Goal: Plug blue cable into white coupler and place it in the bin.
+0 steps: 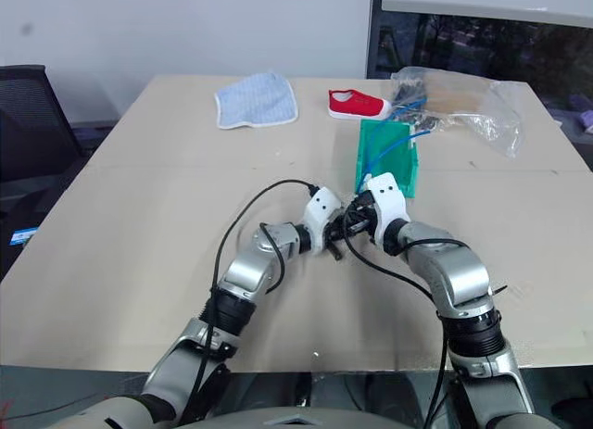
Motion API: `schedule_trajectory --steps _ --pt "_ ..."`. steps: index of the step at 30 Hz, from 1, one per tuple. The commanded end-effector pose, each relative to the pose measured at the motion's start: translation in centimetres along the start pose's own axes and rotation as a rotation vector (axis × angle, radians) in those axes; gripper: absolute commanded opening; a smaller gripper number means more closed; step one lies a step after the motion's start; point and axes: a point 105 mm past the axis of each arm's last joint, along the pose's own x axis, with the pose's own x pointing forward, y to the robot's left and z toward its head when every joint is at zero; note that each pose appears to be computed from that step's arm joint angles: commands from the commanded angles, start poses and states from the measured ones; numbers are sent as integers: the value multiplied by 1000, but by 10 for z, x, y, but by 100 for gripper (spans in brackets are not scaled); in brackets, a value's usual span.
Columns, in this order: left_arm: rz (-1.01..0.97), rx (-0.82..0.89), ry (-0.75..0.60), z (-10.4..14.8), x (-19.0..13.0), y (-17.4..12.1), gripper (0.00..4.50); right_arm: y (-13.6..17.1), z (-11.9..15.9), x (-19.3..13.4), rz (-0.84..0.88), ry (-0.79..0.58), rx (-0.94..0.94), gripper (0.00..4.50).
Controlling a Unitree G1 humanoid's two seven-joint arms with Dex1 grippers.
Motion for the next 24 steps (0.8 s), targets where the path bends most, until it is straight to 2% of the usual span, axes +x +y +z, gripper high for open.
schedule_trajectory --steps 1,2,3,4,5,10,12,16,19,23,24 --pt "-62 18 -112 27 -2 -11 174 -14 19 -9 -21 -46 -25 0" --pt "-50 43 -128 31 -4 -8 217 -15 25 -11 -16 -59 -32 0" --pt "-43 63 -141 35 -7 -6 281 -16 30 -13 -12 -68 -36 0" --pt "-36 81 -158 39 -11 -4 310 -16 33 -15 -8 -75 -41 0" --pt "-32 85 -188 46 -17 -1 376 -18 39 -18 -5 -85 -47 0" --pt "-23 147 -283 82 -54 14 376 -24 73 -39 82 -152 -48 0" --pt "-41 156 -294 91 -65 14 376 -25 83 -45 121 -164 -48 0" --pt "-102 192 -277 114 -88 13 376 -48 113 -46 131 -186 -41 0" --pt "-135 195 -257 123 -96 8 376 -65 124 -40 120 -172 2 0" --pt "-155 194 -252 132 -101 1 376 -80 122 -26 124 -107 40 0" --pt "-153 193 -253 133 -101 1 380 -84 124 -23 110 -112 32 40"
